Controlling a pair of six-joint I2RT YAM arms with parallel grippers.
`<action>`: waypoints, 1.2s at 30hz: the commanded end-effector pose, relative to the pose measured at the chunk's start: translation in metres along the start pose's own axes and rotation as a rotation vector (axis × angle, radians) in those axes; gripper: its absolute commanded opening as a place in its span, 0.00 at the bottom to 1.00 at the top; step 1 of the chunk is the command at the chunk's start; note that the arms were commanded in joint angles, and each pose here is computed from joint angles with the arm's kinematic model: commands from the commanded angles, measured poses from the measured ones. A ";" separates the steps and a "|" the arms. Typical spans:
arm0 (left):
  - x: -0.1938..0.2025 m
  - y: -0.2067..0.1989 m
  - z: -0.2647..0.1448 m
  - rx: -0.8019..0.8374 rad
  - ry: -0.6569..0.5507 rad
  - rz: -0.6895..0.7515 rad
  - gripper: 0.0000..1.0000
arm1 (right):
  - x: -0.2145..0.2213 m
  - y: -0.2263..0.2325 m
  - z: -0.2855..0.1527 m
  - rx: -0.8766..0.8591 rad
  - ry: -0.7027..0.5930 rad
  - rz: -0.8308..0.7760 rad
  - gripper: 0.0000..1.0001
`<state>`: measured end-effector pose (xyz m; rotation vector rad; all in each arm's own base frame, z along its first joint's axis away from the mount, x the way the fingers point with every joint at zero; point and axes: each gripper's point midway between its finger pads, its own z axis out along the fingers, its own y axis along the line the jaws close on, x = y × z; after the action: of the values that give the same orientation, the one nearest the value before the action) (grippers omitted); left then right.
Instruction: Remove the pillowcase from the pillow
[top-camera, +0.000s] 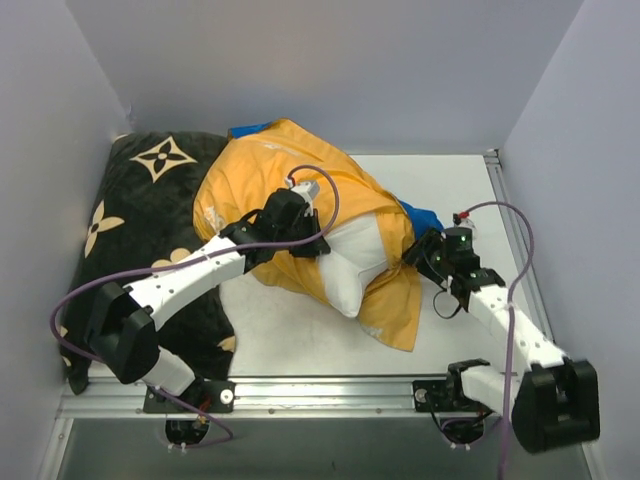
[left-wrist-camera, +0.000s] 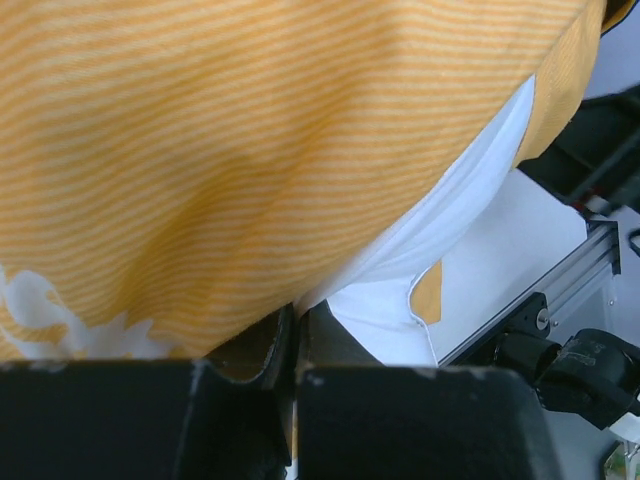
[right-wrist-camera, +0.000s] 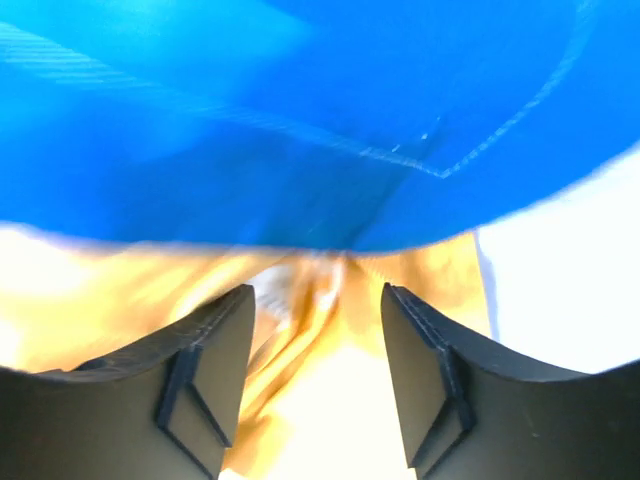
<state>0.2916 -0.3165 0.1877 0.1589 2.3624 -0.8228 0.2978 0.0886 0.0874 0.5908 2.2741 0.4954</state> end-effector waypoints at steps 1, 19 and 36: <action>-0.014 0.021 0.004 -0.082 -0.083 -0.016 0.00 | -0.019 0.004 -0.042 0.000 -0.081 -0.056 0.55; -0.013 0.011 -0.005 -0.057 -0.086 -0.004 0.00 | -0.051 0.038 -0.030 0.259 -0.120 -0.477 0.40; 0.005 0.019 -0.063 -0.037 -0.121 0.001 0.00 | -0.115 -0.030 0.030 0.308 -0.136 -0.062 0.07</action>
<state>0.2537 -0.3000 0.2057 0.1648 2.2934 -0.9013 0.3593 0.0156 0.1272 0.5918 2.2814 -0.0032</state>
